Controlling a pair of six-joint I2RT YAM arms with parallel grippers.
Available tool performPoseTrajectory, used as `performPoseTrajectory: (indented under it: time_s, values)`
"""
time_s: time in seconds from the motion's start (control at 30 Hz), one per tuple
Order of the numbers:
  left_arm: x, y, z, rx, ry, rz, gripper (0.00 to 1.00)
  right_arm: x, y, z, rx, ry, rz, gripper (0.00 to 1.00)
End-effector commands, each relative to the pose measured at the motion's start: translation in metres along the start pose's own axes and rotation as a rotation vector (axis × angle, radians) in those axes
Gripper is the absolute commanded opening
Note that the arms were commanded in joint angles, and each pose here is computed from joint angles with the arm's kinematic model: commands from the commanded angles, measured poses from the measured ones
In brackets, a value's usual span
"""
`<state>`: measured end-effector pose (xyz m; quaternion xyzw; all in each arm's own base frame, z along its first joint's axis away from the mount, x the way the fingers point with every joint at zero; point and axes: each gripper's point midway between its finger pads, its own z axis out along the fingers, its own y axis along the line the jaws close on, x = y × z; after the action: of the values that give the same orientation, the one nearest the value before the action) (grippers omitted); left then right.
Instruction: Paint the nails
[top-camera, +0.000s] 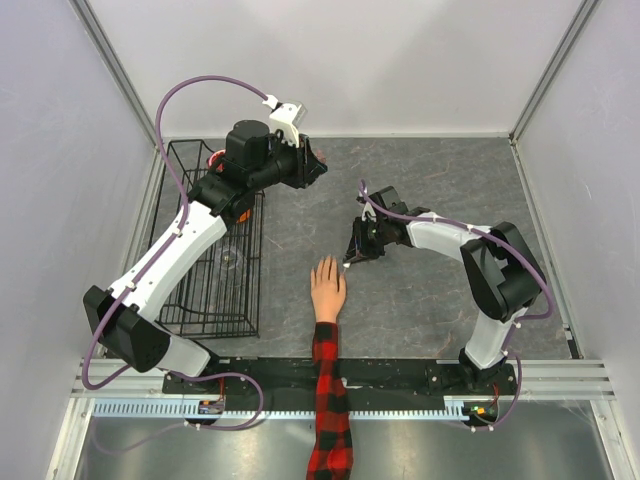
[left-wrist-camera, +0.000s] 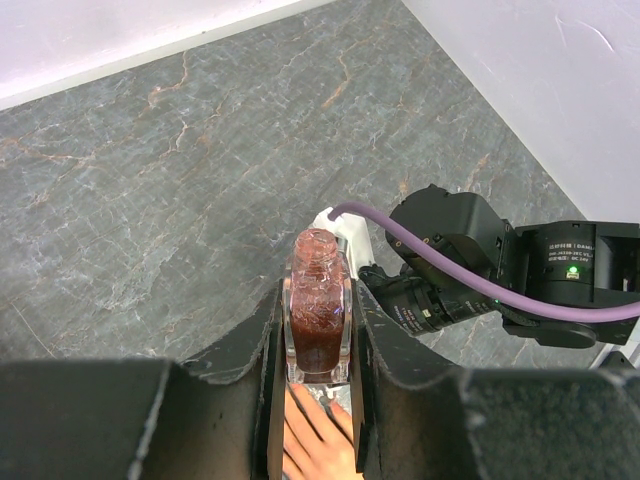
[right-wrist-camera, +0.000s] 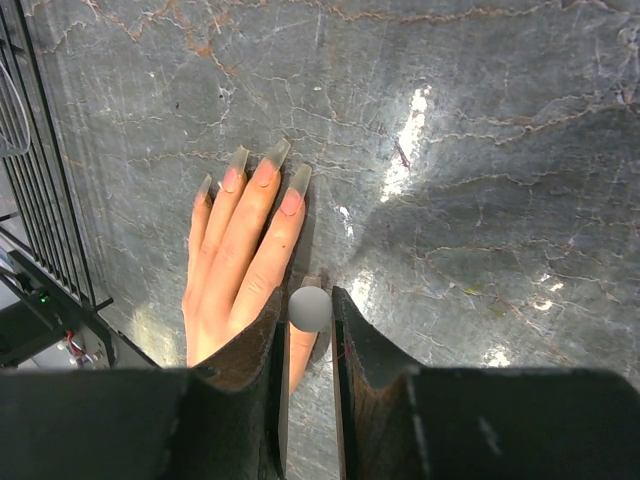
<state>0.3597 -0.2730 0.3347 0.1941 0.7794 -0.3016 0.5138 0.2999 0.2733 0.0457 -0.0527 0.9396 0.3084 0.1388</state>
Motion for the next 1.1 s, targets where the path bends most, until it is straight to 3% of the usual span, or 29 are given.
performPoseTrajectory:
  time_s: [0.0,1.07]
  values:
    - [-0.0191,-0.0092,-0.0135,0.034,-0.060,-0.004,0.02,-0.0016,0.0093,-0.0062,-0.030,-0.019,-0.031,0.00]
    - [-0.0154,-0.0085,-0.0116,0.032,-0.051,-0.007,0.02,0.0076,0.0015,0.0022,-0.014,0.033,-0.018,0.00]
